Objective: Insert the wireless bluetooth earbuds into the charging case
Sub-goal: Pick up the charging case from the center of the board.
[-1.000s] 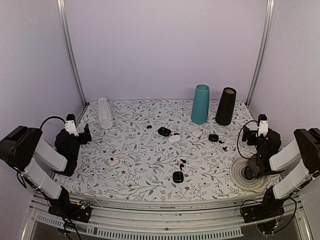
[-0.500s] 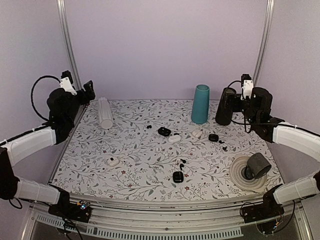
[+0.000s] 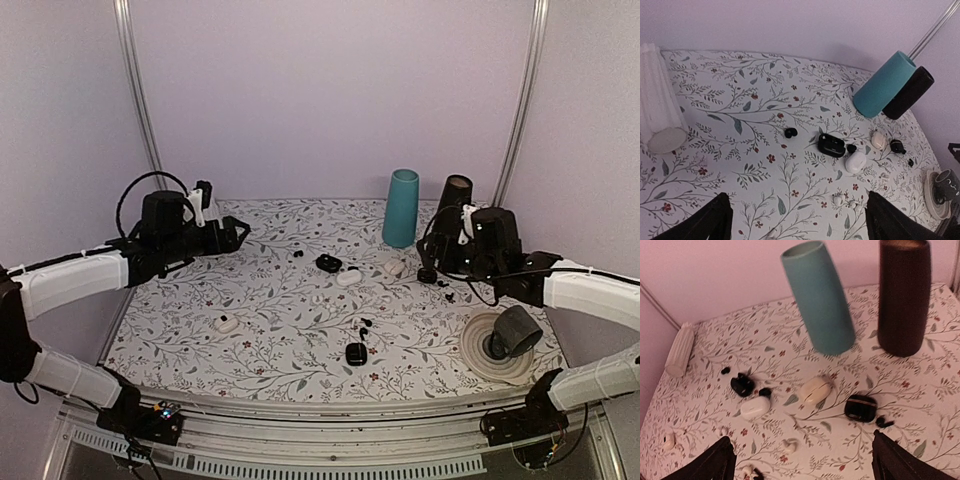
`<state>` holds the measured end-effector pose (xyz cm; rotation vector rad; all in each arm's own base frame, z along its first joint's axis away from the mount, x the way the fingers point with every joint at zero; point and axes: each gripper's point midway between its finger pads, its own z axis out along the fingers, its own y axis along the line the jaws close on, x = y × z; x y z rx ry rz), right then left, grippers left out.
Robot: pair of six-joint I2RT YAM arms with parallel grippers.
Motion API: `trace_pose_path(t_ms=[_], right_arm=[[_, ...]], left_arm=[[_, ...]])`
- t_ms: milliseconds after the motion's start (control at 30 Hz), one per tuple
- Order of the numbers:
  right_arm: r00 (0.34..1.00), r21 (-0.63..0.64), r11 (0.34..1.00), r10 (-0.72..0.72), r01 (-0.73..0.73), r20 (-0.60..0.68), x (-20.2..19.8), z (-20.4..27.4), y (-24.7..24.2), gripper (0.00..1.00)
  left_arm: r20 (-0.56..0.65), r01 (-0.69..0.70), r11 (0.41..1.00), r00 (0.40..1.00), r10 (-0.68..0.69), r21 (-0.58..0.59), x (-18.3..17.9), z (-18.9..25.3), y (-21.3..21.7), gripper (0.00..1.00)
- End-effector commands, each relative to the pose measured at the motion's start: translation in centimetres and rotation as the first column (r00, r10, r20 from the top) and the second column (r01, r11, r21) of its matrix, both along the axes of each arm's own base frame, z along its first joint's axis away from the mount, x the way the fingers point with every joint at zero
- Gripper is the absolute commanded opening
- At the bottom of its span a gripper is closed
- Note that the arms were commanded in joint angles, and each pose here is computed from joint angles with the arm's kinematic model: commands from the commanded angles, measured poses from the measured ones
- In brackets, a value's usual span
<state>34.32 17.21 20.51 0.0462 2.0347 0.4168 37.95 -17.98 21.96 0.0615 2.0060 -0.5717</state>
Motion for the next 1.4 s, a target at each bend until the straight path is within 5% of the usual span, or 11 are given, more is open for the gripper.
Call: trace_pose_path(t_ms=[0,367,833,1367], right_arm=[[0.94,0.021,0.988,0.154,-0.155,-0.303,-5.8,-7.2,7.1,0.93],[0.759,-0.01,0.952,0.239,-0.307,-0.605,-16.3,-16.1,15.8,0.76],[0.749,-0.193,0.938,0.094,-0.287,-0.656,-15.6,-19.7,17.1,0.63],[0.786,-0.203,0.916,0.166,-0.346,-0.595,-14.4,-17.4,19.3,0.4]], left_arm=[[-0.174,0.127,0.984,0.974,-0.147,-0.122,-4.2,-4.1,-3.4,0.93],[-0.317,0.232,0.944,0.9,-0.299,-0.233,-9.5,-8.2,-9.7,0.91],[-0.302,0.256,0.929,0.893,-0.333,-0.268,-9.7,-7.8,-11.5,0.89],[-0.358,0.323,0.893,0.831,-0.426,-0.313,-10.9,-9.2,-12.9,0.8]])
